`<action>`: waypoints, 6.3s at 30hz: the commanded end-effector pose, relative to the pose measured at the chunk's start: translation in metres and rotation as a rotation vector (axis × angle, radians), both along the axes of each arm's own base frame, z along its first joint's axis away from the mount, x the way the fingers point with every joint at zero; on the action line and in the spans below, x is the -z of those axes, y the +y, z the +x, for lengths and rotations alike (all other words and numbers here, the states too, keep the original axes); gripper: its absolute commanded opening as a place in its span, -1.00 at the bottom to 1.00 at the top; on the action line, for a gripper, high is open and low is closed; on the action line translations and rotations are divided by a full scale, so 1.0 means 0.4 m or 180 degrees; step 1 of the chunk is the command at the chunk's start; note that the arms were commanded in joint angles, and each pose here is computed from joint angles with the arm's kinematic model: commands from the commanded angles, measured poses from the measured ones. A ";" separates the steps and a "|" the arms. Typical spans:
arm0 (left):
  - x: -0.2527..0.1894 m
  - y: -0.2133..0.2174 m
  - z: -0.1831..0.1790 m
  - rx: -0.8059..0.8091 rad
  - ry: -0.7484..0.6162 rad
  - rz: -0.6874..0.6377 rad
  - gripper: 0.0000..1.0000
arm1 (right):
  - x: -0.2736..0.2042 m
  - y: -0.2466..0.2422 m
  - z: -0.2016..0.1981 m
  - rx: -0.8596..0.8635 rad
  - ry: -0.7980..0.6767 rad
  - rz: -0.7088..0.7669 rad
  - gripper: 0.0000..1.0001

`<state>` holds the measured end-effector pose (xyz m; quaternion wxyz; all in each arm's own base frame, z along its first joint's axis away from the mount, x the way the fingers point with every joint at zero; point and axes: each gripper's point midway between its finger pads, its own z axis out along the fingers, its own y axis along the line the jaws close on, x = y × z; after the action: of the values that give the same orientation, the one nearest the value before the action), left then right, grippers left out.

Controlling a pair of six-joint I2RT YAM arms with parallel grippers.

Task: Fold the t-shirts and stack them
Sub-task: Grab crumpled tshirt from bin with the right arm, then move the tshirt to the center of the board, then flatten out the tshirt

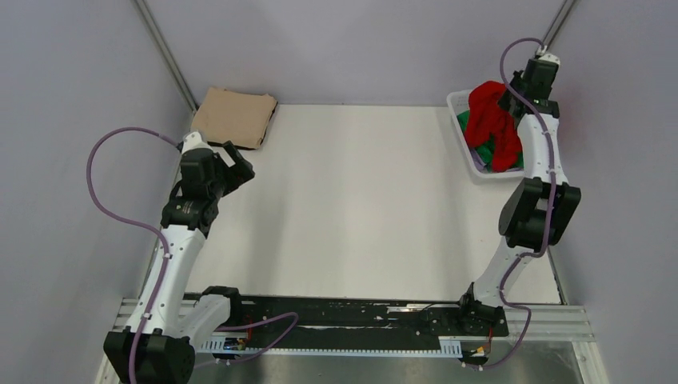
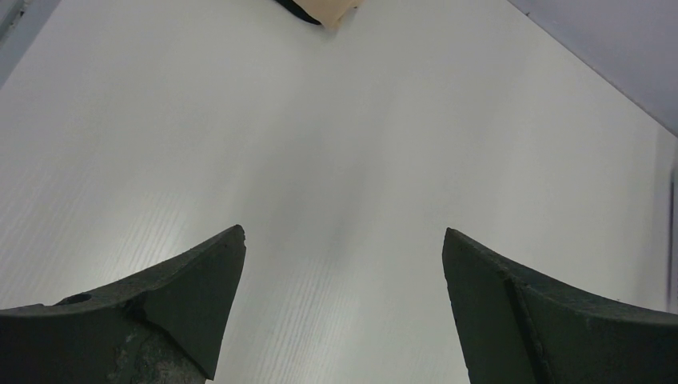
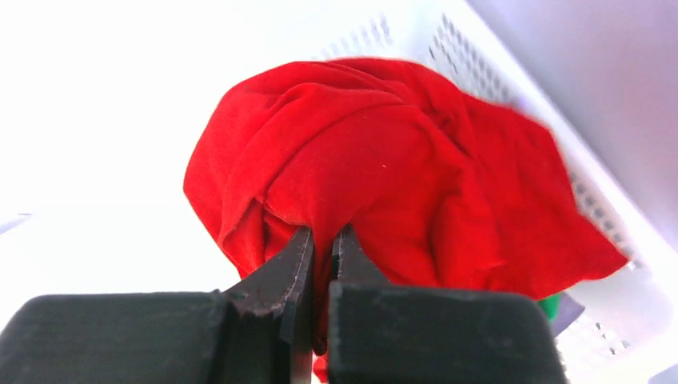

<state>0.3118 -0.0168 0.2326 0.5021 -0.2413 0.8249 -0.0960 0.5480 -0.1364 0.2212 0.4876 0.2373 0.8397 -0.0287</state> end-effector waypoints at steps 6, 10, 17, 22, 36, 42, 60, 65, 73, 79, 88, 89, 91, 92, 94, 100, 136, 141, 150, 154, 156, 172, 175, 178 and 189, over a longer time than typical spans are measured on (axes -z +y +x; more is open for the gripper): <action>-0.006 -0.011 0.016 0.0027 -0.0103 -0.0093 1.00 | -0.656 0.216 -0.146 -0.1152 -0.1942 0.0003 -1.00; -0.005 -0.015 0.016 0.0039 -0.0113 -0.0116 1.00 | -0.764 0.368 -0.235 -0.1929 -0.2286 0.0310 -1.00; 0.004 -0.002 0.008 -0.0079 -0.0061 -0.0115 1.00 | -0.819 0.702 -0.383 -0.3325 -0.2415 0.0722 -1.00; 0.006 0.009 -0.007 -0.0164 -0.0034 -0.0109 1.00 | -0.656 0.898 -0.453 -0.4033 -0.2008 0.0942 -0.97; 0.068 -0.017 0.005 -0.0082 0.0252 -0.0257 1.00 | -0.150 0.776 -0.524 -0.2744 -0.0891 0.0599 1.00; 0.149 -0.090 0.042 0.0343 0.0611 -0.0500 1.00 | -0.054 0.777 -0.535 -0.2595 -0.0568 0.0835 1.00; 0.463 -0.155 0.254 0.0686 0.1755 -0.0575 1.00 | 0.229 0.936 -0.510 -0.2651 0.0675 0.1438 1.00; 0.513 -0.202 0.263 0.0823 0.1880 -0.0621 1.00 | 0.265 0.949 -0.517 -0.2657 0.0798 0.1418 1.00; 0.561 -0.220 0.288 0.0797 0.2129 -0.0441 0.67 | 0.300 0.972 -0.519 -0.2694 0.0915 0.1351 0.92; 0.580 -0.216 0.280 0.0691 0.2293 -0.0146 0.06 | 0.316 0.997 -0.519 -0.2751 0.0967 0.1306 0.86; 0.565 -0.181 0.279 0.0479 0.2312 0.0104 -1.00 | 0.332 1.025 -0.463 -0.2404 0.1001 0.1426 0.32; 0.566 -0.180 0.276 0.0482 0.2316 0.0109 -1.00 | 0.337 1.026 -0.455 -0.2360 0.1008 0.1425 0.29; 0.561 -0.180 0.275 0.0503 0.2285 0.0107 -1.00 | 0.350 1.026 -0.446 -0.2283 0.1031 0.1402 0.27; 0.556 -0.183 0.277 0.0515 0.2254 0.0099 -1.00 | 0.361 1.022 -0.439 -0.2244 0.1044 0.1367 0.27; 0.553 -0.183 0.273 0.0534 0.2238 0.0102 -1.00 | 0.378 1.016 -0.433 -0.2175 0.1079 0.1312 0.27; 0.544 -0.185 0.266 0.0569 0.2201 0.0089 -1.00 | 0.426 1.012 -0.426 -0.2115 0.1205 0.1222 0.26; -0.616 -0.164 0.003 0.0918 -0.1946 -0.0148 -1.00 | -0.632 0.728 -0.625 -0.2192 -0.2361 0.0010 -1.00; -0.842 -0.154 -0.171 0.1089 -0.2748 -0.0119 -1.00 | -0.843 0.742 -0.819 -0.2937 -0.3075 0.0118 -1.00; -0.999 -0.015 -0.401 0.0410 -0.3356 0.0171 -1.00 | -1.035 0.574 -0.985 -0.2406 -0.3724 -0.0050 -1.00; -0.982 0.027 -0.429 0.0140 -0.3327 0.0197 -1.00 | -1.039 0.489 -0.958 -0.1769 -0.3652 -0.0162 -1.00; -0.962 0.044 -0.407 -0.0008 -0.3231 0.0192 -1.00 | -1.020 0.461 -0.914 -0.1450 -0.3490 -0.0229 -1.00; -0.016 0.080 0.212 -0.0784 0.0427 0.0700 -0.32 | -0.181 0.346 -0.317 -0.0209 -0.0589 -0.0692 -0.63; 0.071 0.063 0.231 -0.0696 0.0743 0.0666 0.71 | -0.097 0.371 -0.277 -0.0348 -0.0361 -0.0536 0.13; 0.081 0.043 0.246 -0.0580 0.0786 0.0594 0.98 | -0.079 0.384 -0.263 -0.0370 -0.0293 -0.0449 0.76; 0.057 -0.085 0.200 0.0139 0.0648 -0.0009 1.00 | -0.091 0.536 -0.334 -0.1236 -0.0466 0.0332 1.00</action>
<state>0.3974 -0.0176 0.1902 0.4060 -0.2470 0.8797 0.0153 0.4227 0.0427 0.2389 0.5181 0.1220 0.8462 0.0245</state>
